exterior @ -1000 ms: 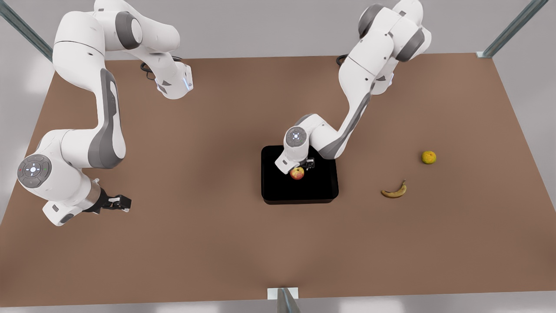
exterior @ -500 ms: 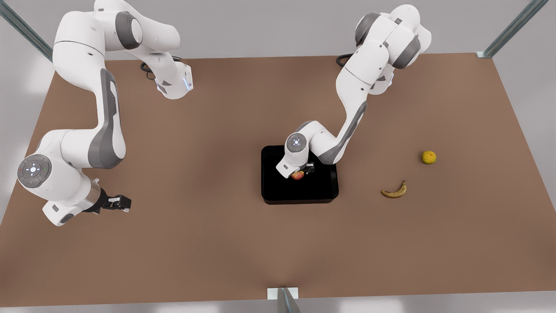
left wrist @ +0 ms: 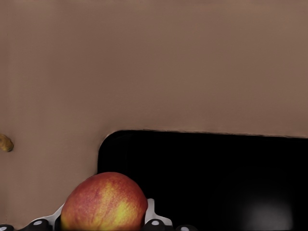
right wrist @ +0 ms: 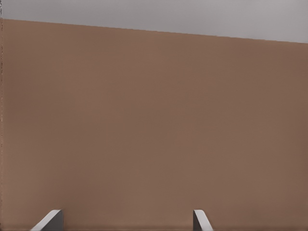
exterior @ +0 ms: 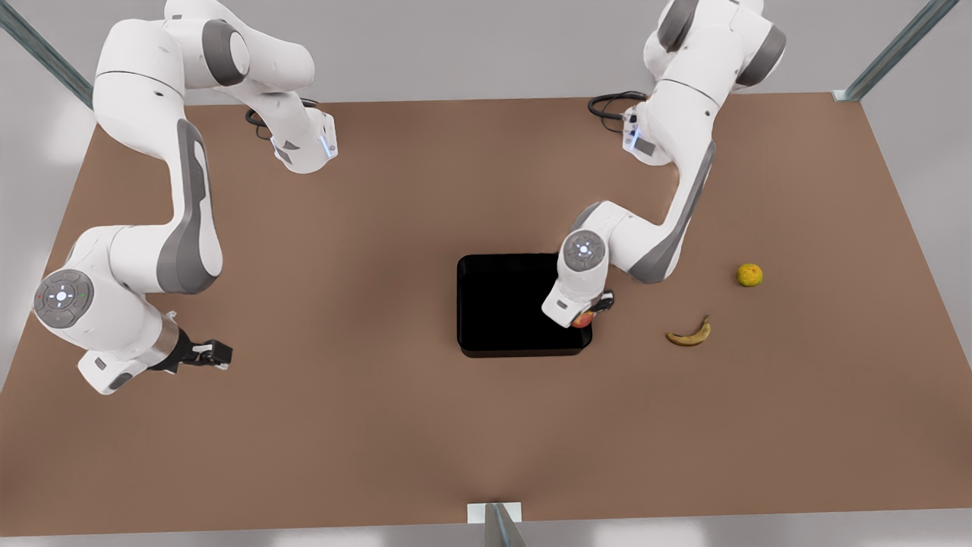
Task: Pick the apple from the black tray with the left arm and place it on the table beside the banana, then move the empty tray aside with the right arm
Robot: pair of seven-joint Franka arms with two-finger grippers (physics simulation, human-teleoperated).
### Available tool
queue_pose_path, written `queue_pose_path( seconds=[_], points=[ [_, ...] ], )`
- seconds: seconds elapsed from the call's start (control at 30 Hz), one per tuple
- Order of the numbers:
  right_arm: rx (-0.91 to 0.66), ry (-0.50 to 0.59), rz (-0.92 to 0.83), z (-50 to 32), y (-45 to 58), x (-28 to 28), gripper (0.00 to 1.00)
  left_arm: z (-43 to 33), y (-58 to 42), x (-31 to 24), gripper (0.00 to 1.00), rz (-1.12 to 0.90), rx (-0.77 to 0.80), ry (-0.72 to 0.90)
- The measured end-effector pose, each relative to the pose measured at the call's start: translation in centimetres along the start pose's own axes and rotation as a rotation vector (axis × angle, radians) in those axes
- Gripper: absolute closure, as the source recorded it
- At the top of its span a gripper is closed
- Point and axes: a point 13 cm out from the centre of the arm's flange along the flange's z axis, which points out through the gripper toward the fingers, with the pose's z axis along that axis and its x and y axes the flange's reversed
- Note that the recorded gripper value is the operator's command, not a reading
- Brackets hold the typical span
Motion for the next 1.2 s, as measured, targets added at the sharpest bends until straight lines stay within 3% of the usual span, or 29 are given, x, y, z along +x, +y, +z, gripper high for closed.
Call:
queue_pose_path(
  seconds=[0.1, 0.23, 0.4, 0.43, 0.57, 0.63, 0.73, 0.83, 1.0, 1.2],
  points=[
    [-0.027, 0.006, -0.109, -5.8, 9.2, 2.5, 0.0, 2.7, 12.9, -4.4, 0.38, -0.062, -0.035, 0.072],
    [-0.067, 0.067, -0.218, -12.2, 18.8, 8.9, 0.0, 9.3, 16.2, -4.8, 0.38, 0.055, -0.032, 0.136],
    [-0.133, 0.315, -0.306, -7.9, 30.9, 17.0, 0.0, 12.9, 13.8, -2.8, 0.37, 0.228, -0.008, 0.14],
    [-0.146, 0.35, -0.291, -6.8, 32.6, 18.1, 0.0, 13.2, 13.6, -2.8, 0.0, 0.251, -0.001, 0.133],
    [-0.178, 0.408, -0.173, -3.5, 37.3, 18.6, 0.02, 13.5, 13.0, -3.2, 0.0, 0.325, 0.022, 0.105],
    [-0.197, 0.4, -0.097, -2.4, 38.9, 17.5, 0.01, 9.6, 13.6, -4.7, 0.0, 0.327, 0.036, 0.048],
    [-0.193, 0.373, -0.01, -1.2, 41.0, 16.2, 0.01, -10.1, 17.7, -11.3, 0.0, 0.171, 0.16, -0.144],
    [-0.124, 0.351, 0.031, 1.6, 42.5, 17.6, 0.01, -21.5, 24.5, -8.5, 0.0, 0.069, 0.224, -0.175],
    [-0.046, 0.297, 0.131, 5.8, 41.1, 18.1, 0.01, -18.9, 27.1, -5.6, 0.0, 0.054, 0.242, -0.057],
    [-0.102, 0.243, 0.227, 6.9, 42.8, 16.4, 0.0, -16.5, 27.7, -4.9, 0.0, 0.071, 0.248, 0.006]
  ],
)
